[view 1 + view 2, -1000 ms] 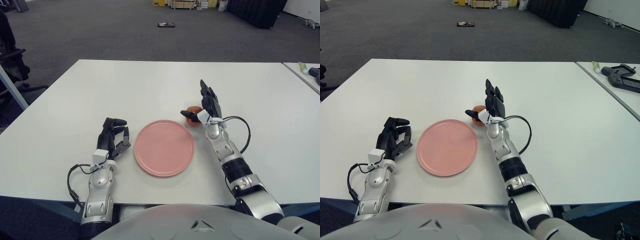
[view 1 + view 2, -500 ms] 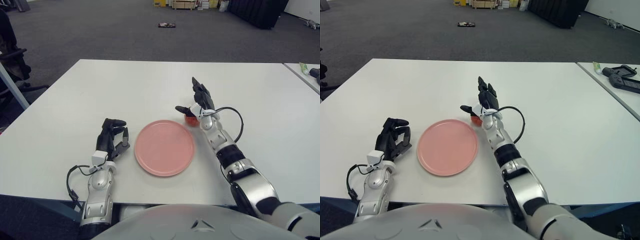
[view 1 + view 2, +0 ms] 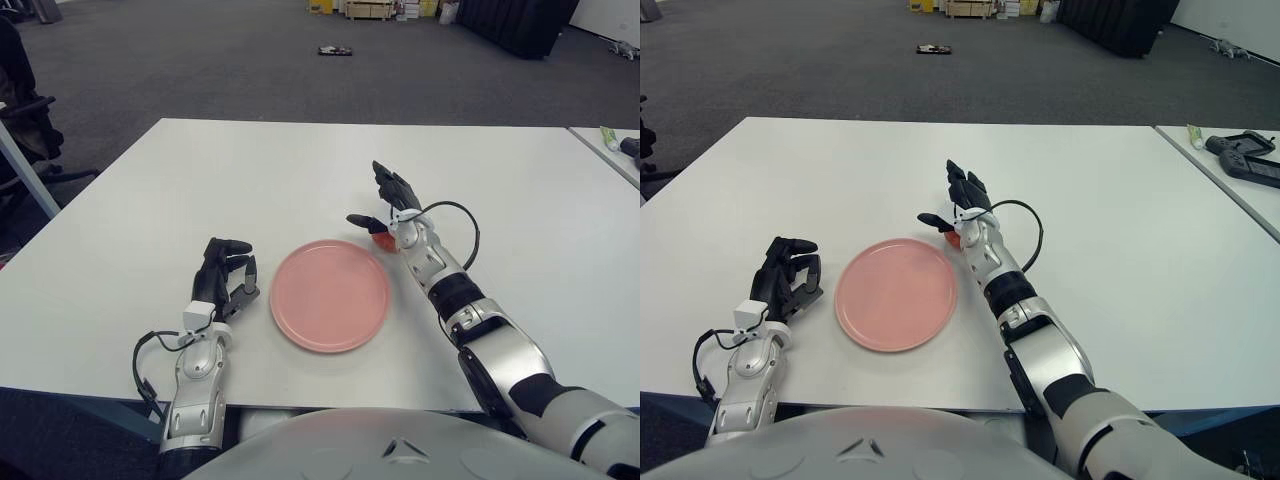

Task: Put the apple into the plate.

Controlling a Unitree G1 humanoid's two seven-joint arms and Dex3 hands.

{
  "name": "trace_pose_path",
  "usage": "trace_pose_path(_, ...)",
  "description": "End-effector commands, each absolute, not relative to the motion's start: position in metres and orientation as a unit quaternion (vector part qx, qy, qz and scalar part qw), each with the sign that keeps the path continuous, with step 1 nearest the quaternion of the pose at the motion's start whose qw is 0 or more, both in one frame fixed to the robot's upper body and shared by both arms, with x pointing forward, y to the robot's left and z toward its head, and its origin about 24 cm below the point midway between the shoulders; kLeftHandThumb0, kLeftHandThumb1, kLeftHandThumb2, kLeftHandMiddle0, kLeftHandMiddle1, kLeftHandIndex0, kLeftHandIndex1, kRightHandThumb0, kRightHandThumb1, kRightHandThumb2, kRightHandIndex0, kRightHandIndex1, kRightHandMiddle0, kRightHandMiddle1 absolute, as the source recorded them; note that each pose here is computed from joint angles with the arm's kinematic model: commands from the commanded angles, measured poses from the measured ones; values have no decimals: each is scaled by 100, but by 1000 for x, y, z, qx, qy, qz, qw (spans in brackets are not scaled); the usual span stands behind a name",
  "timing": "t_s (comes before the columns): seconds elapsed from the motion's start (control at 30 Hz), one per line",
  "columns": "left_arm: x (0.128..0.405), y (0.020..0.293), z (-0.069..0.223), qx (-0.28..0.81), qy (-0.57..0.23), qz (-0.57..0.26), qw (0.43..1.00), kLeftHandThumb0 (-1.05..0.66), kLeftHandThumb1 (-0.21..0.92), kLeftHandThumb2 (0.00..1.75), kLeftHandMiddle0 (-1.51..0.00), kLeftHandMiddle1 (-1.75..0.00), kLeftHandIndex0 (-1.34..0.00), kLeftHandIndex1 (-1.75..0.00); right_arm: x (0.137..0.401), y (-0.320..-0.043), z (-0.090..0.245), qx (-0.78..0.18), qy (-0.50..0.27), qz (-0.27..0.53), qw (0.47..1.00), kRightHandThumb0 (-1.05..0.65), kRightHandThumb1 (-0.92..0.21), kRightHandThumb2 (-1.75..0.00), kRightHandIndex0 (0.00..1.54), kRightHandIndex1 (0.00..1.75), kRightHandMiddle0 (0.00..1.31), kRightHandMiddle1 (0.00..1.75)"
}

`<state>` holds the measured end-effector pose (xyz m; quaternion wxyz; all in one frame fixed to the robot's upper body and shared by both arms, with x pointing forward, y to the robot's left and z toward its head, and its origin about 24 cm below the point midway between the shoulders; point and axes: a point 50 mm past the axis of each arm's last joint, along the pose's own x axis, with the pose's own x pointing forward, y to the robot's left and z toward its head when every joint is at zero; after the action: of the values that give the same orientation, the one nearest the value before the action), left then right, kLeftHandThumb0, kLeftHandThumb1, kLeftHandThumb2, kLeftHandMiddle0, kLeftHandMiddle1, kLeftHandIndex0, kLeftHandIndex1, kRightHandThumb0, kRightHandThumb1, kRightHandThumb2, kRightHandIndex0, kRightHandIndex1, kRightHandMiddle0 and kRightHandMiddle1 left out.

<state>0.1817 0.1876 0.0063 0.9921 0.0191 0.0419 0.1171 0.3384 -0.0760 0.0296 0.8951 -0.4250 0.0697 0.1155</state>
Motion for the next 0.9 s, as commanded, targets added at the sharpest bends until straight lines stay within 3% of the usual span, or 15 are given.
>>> trace_pose_path(0.0,183,189,9,22,37,117,992,-38,70,83,-61,-144,-32,-175,330,-96,8,-462,148,123,866,-81,-40,-75,0,0,0,0)
trace_pose_path(0.37,183,190,9,28,41,120,991,-38,71,82,-60,-143,-32,-175,324,-101,14,-495,183,132,839,-81,-42,-80,0,0,0,0)
trace_pose_path(0.87,183,191,10,21,40,125,991,-38,72,80,-59,-143,-31,-175,293,-130,19,-546,207,146,799,-80,-44,-81,0,0,0,0)
